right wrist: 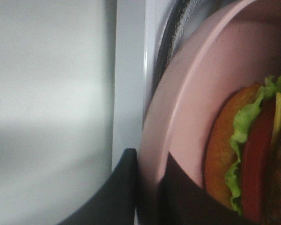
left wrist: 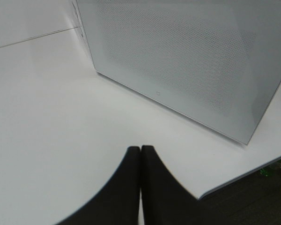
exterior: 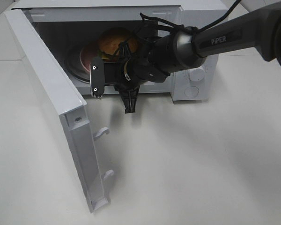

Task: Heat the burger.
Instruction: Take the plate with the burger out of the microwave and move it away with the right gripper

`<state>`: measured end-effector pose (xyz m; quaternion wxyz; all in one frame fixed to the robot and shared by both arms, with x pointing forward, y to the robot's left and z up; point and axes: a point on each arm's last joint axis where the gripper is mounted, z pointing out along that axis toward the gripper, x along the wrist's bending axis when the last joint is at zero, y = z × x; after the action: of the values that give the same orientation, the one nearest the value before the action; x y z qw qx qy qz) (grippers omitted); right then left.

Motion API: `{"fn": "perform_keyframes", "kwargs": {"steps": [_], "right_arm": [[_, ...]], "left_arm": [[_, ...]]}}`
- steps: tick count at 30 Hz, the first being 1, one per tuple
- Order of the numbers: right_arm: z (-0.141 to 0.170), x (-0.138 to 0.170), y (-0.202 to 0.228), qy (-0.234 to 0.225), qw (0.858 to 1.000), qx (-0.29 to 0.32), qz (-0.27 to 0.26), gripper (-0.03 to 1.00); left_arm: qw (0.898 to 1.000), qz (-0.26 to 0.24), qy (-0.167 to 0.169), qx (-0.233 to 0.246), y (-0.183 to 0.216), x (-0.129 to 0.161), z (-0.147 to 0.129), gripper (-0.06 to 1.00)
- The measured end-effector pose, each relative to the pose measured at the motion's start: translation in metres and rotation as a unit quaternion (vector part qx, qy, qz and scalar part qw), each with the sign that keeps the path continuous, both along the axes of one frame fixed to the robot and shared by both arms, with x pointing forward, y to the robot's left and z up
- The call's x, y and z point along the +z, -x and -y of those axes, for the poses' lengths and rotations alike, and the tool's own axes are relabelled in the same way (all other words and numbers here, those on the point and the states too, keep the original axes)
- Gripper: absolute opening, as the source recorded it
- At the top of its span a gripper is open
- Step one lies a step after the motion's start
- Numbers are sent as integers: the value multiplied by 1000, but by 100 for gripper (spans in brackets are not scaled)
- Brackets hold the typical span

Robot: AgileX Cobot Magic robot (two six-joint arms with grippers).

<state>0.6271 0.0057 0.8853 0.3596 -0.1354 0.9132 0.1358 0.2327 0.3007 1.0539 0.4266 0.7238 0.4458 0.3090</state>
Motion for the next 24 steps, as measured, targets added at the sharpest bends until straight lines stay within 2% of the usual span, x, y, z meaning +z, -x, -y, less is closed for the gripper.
{"fn": "perform_keyframes", "kwargs": {"steps": [11,24], "right_arm": [[2,13,8,23,1000,1,0,10],[11,29,41,85,994,63,-14,10]], "left_arm": [[1000,0,0,0,0,0,0,0],[1000,0,0,0,0,0,0,0]]}}
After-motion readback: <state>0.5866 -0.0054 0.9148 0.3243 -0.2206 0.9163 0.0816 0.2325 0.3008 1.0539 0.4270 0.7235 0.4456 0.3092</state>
